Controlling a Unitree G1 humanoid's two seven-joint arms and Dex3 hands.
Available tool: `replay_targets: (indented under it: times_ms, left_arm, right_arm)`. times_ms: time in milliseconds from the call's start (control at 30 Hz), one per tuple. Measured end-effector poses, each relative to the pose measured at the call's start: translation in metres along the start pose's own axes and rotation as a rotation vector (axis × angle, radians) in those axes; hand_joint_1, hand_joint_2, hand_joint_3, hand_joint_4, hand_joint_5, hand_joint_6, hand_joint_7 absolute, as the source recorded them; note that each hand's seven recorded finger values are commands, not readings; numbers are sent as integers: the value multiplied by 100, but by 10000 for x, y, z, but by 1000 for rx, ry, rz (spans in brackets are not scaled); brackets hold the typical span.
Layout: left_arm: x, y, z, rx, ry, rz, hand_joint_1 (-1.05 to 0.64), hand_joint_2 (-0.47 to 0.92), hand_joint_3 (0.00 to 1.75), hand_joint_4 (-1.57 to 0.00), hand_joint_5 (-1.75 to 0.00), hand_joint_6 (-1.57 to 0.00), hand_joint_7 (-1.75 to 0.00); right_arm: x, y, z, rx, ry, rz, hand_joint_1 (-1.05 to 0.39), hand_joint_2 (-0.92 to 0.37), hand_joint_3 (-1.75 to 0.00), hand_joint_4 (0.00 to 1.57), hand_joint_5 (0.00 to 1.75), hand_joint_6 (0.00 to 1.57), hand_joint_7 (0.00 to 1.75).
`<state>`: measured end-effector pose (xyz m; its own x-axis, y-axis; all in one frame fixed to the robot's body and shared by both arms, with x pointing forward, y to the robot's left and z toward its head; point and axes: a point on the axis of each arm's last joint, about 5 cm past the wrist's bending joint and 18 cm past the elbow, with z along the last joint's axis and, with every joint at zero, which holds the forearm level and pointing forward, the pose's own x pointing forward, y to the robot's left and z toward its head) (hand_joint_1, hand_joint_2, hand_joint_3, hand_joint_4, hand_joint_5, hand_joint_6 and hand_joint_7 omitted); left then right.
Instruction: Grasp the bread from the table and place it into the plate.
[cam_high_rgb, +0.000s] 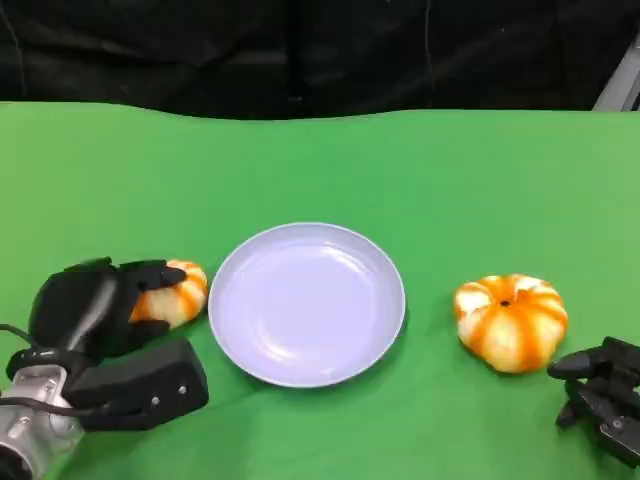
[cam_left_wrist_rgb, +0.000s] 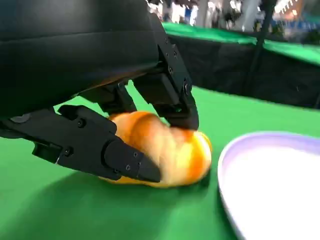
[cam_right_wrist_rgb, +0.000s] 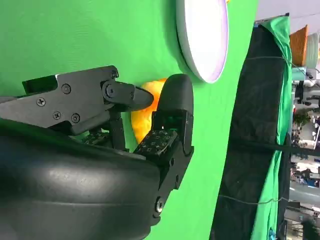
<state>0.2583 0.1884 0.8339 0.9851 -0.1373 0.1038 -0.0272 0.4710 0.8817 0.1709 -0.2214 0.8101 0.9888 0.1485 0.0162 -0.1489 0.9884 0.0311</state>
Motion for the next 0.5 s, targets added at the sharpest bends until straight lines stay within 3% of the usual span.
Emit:
replay_targets:
  times_ms: [133,500]
  left_arm:
    - [3,-26,18,-16,32,19,-11,92,6,-56,-175,-56,-156]
    - [8,-39,27,-24,59,88,-8,91,6,-54,-175,-51,-162]
  right_arm:
    - [-4,0,-8,2,5,-1,-5,-92,-43,66,145,82,82]
    - [-1,1,-10,3,6,-2,-3,-92,-43,67,146,83,82]
